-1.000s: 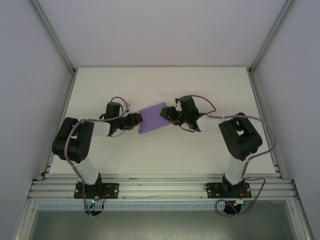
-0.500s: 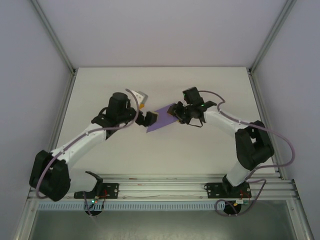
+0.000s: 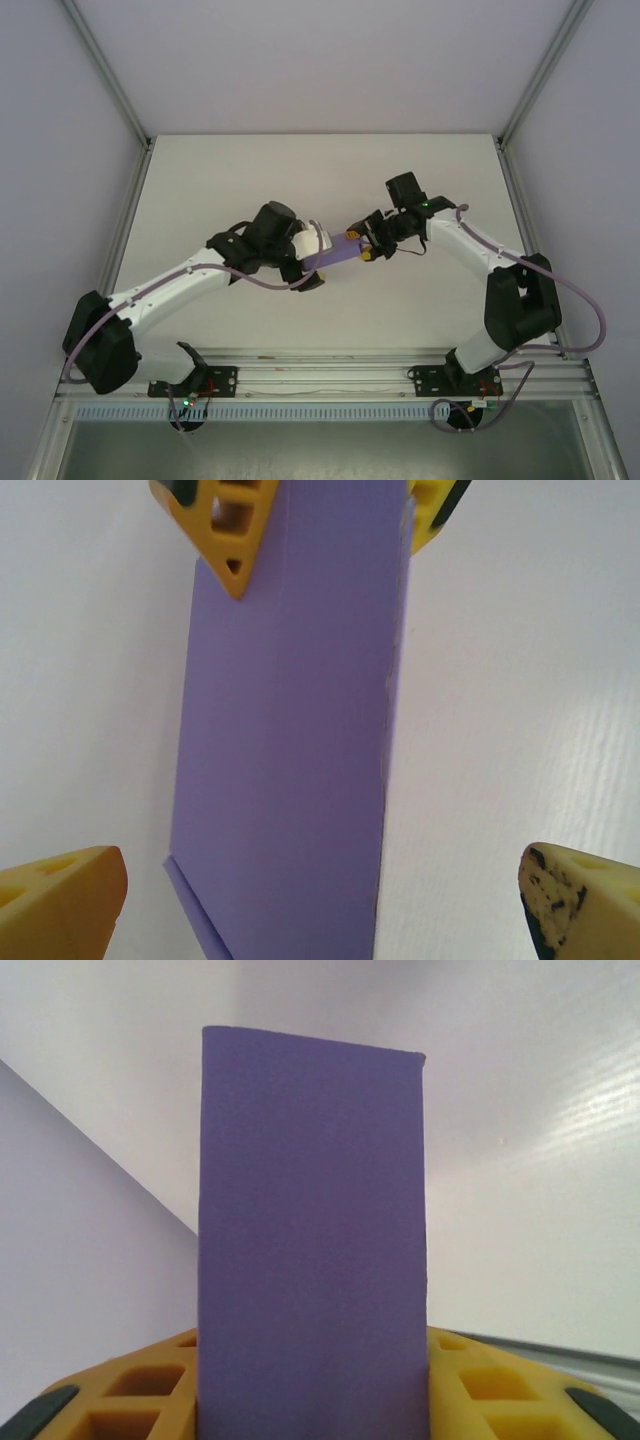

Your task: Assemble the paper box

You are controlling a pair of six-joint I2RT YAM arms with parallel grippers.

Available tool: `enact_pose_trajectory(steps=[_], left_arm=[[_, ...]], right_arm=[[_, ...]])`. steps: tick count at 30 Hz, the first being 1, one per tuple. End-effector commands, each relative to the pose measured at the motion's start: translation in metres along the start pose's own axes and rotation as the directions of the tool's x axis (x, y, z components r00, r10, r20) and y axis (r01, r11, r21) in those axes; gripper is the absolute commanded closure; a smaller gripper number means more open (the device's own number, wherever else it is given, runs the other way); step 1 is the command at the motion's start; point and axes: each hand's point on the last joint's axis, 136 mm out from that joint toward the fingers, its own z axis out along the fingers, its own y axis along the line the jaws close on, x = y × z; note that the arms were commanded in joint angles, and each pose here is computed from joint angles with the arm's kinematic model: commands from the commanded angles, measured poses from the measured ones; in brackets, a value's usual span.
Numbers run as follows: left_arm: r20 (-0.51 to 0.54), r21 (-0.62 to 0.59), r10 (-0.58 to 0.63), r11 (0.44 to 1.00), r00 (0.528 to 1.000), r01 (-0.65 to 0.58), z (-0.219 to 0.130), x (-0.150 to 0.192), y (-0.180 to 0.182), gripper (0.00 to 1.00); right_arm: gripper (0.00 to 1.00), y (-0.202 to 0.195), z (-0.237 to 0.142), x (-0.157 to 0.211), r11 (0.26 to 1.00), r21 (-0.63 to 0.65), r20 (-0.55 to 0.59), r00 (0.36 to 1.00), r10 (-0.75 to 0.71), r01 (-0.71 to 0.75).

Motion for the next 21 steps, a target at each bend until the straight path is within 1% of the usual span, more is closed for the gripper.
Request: enact_pose_trajectory(steps=[1,3,8,10,11,14,16,17,19,21], left_arm=[[-0.163,-0.102,0.092,0.989,0.982,-0.110,0.003,0.021,0.015,0.00],[-0.187,-0.156,0.100,0.979,0.977,-0.130,0.007,0.023,0.024,0.00],[-0.169,-0.174,0.123,0.973,0.978,-0.152,0.010,0.014,0.025,0.01],[-0.169,-0.187,0.129,0.969,0.977,-0.161,0.011,0.013,0.028,0.07],[-0.171,-0.194,0.131,0.967,0.977,-0.164,0.012,0.013,0.029,0.12],[-0.209,-0.196,0.134,0.965,0.969,-0.176,0.013,0.018,0.032,0.24],[-0.198,-0.215,0.138,0.960,0.970,-0.181,0.013,0.016,0.035,0.33],[-0.196,-0.210,0.146,0.960,0.970,-0.186,0.014,0.015,0.034,0.35],[-0.186,-0.208,0.144,0.961,0.972,-0.182,0.014,0.012,0.034,0.43],[-0.168,-0.202,0.143,0.963,0.975,-0.176,0.014,0.007,0.033,0.44]], right_arm=[[0.61,0.008,-0.008,0.012,0.997,-0.019,-0.064,0.996,0.069,-0.070],[0.62,0.010,-0.009,0.013,0.997,-0.021,-0.066,0.995,0.070,-0.071],[0.62,0.010,-0.009,0.015,0.995,-0.023,-0.090,0.992,0.093,-0.095],[0.62,0.010,-0.008,0.017,0.994,-0.022,-0.099,0.990,0.104,-0.107],[0.61,0.010,-0.008,0.018,0.993,-0.022,-0.110,0.987,0.116,-0.119],[0.62,0.011,-0.009,0.021,0.992,-0.026,-0.123,0.985,0.122,-0.126],[0.62,0.011,-0.010,0.023,0.992,-0.026,-0.134,0.983,0.122,-0.127],[0.61,0.012,-0.010,0.024,0.991,-0.031,-0.137,0.983,0.124,-0.129],[0.59,0.014,-0.010,0.024,0.990,-0.043,-0.144,0.981,0.128,-0.135],[0.57,0.015,-0.009,0.025,0.990,-0.050,-0.151,0.980,0.126,-0.135]])
